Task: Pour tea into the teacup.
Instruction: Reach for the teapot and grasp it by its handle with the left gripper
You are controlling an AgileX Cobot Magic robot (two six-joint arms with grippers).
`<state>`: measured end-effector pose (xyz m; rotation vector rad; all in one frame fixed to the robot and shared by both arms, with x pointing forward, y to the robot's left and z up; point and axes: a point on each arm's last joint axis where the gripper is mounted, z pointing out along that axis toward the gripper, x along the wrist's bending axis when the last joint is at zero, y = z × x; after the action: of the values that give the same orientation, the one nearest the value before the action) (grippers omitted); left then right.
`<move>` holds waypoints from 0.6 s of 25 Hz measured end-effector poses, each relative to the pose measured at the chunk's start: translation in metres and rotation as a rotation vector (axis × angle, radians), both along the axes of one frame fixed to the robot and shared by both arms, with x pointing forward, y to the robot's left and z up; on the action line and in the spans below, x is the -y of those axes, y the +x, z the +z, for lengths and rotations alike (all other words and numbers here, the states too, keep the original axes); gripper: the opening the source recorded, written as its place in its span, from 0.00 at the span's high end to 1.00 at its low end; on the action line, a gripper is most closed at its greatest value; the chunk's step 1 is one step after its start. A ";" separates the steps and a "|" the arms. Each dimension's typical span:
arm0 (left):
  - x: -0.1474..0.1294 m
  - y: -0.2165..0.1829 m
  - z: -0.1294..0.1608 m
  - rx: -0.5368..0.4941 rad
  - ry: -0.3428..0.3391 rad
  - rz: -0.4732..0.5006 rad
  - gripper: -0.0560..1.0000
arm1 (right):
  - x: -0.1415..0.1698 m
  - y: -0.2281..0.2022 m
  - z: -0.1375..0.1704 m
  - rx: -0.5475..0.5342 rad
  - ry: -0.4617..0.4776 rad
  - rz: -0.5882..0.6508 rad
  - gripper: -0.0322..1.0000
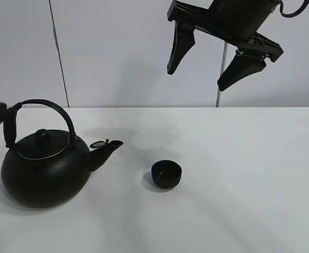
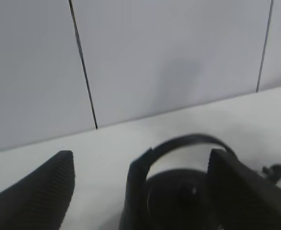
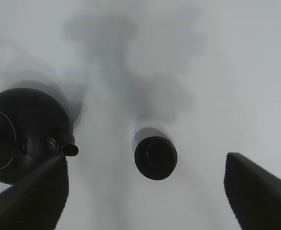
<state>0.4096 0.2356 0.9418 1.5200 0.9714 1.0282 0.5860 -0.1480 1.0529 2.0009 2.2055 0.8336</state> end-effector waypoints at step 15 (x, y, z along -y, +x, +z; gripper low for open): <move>0.009 0.028 -0.028 -0.112 0.060 0.041 0.44 | 0.000 -0.001 -0.001 -0.014 -0.005 0.005 0.38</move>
<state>0.4373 0.2269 0.9137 1.6272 1.0617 1.0176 0.5848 -0.1482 1.0523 2.0064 2.2179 0.8171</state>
